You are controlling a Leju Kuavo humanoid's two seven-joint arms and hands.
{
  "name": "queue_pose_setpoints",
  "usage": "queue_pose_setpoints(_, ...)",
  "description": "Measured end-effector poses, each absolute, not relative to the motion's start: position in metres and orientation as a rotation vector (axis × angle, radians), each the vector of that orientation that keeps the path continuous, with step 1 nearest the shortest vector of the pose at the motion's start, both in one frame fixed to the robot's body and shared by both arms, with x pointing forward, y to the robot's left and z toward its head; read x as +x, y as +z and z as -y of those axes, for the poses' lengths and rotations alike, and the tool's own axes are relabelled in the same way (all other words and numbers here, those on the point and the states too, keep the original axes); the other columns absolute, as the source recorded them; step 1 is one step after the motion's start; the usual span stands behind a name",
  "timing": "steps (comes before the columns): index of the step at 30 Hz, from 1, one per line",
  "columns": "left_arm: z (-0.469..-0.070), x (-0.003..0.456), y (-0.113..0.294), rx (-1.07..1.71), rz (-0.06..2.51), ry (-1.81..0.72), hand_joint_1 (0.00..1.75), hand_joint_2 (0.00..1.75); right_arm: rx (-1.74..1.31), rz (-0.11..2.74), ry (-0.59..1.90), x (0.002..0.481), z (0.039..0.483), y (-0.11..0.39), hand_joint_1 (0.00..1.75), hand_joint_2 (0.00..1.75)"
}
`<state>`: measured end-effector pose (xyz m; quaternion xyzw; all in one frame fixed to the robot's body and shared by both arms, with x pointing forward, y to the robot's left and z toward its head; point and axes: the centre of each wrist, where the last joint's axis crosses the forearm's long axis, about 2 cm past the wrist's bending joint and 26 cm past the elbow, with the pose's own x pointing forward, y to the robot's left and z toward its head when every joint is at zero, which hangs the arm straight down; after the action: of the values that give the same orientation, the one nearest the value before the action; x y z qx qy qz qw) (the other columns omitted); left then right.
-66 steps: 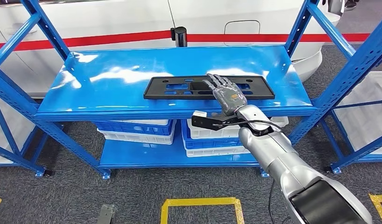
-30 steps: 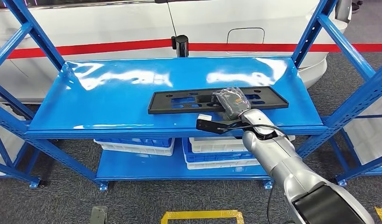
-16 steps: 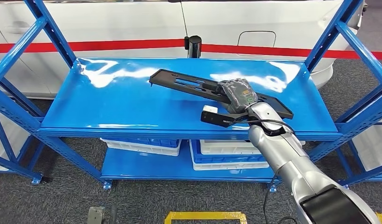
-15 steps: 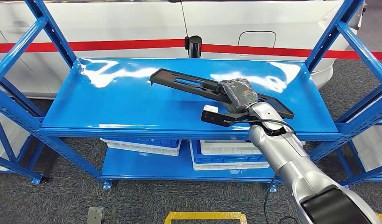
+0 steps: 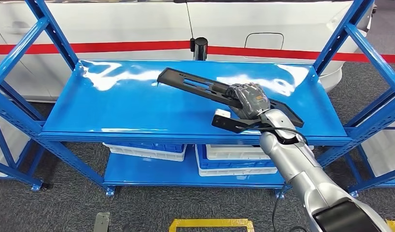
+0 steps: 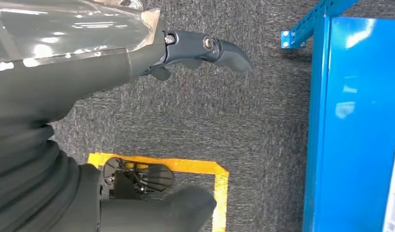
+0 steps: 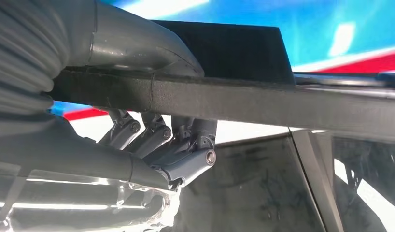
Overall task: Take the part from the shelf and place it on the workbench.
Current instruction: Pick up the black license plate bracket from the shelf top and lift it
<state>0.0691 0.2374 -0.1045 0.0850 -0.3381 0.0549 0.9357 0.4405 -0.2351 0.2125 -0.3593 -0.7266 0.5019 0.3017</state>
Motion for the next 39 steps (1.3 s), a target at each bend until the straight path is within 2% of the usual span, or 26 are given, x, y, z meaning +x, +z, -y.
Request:
queue_pose_setpoints(15,-0.238,0.071,-0.104,0.16,0.674,0.065,0.0,1.75,-0.965,1.912,1.325,0.435,0.239,0.207,1.75,1.75)
queue_pose_setpoints(25,-0.24,0.077,-0.103,0.146,0.675,0.014,0.0,1.75,-0.996,1.912,1.289,0.43,0.257,0.205,1.75,1.75)
queue_pose_setpoints(39,-0.24,0.078,-0.103,0.14,0.678,-0.001,0.0,1.75,-1.003,2.015,1.239,0.417,0.267,0.224,1.75,1.75)
